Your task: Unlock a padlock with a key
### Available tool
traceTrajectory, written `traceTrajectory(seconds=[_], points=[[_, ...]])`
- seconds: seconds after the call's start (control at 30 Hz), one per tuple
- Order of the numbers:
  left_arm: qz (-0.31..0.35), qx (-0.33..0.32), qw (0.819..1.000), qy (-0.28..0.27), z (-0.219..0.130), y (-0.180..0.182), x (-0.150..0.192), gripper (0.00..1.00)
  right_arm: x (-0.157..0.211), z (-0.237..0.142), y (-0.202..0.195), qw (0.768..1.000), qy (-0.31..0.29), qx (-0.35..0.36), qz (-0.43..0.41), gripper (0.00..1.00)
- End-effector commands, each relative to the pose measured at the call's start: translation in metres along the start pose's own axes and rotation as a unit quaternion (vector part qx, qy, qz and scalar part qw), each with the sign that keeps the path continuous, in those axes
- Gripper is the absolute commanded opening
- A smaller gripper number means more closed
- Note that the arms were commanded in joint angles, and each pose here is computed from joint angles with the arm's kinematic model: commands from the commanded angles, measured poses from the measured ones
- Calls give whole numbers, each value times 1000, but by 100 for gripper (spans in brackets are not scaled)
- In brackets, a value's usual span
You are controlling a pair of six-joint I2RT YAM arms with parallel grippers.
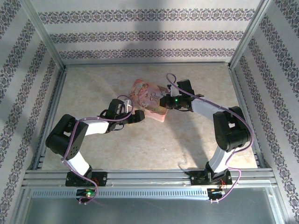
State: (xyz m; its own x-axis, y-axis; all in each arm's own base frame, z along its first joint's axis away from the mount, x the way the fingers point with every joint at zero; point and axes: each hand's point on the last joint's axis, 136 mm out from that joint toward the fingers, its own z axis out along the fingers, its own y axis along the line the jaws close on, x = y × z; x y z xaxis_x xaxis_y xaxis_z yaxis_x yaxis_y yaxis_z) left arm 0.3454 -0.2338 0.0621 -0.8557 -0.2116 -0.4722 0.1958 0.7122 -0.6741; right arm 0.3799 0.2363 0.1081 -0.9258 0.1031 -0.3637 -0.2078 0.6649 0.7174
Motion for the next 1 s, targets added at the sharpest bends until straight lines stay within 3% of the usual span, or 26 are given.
traceTrajectory(seconds=[0.0, 0.27, 0.53, 0.97], points=[[75, 7, 997, -14, 6, -14, -10, 87, 9, 7, -7, 1000, 11, 5, 0, 0], [112, -3, 994, 8, 21, -16, -10, 79, 10, 7, -5, 1000, 12, 3, 0, 0], [120, 2, 992, 27, 39, -22, -4, 64, 11, 6, -3, 1000, 12, 1, -3, 0], [91, -15, 996, -2, 51, -21, -10, 49, 12, 5, -3, 1000, 12, 2, -3, 0]])
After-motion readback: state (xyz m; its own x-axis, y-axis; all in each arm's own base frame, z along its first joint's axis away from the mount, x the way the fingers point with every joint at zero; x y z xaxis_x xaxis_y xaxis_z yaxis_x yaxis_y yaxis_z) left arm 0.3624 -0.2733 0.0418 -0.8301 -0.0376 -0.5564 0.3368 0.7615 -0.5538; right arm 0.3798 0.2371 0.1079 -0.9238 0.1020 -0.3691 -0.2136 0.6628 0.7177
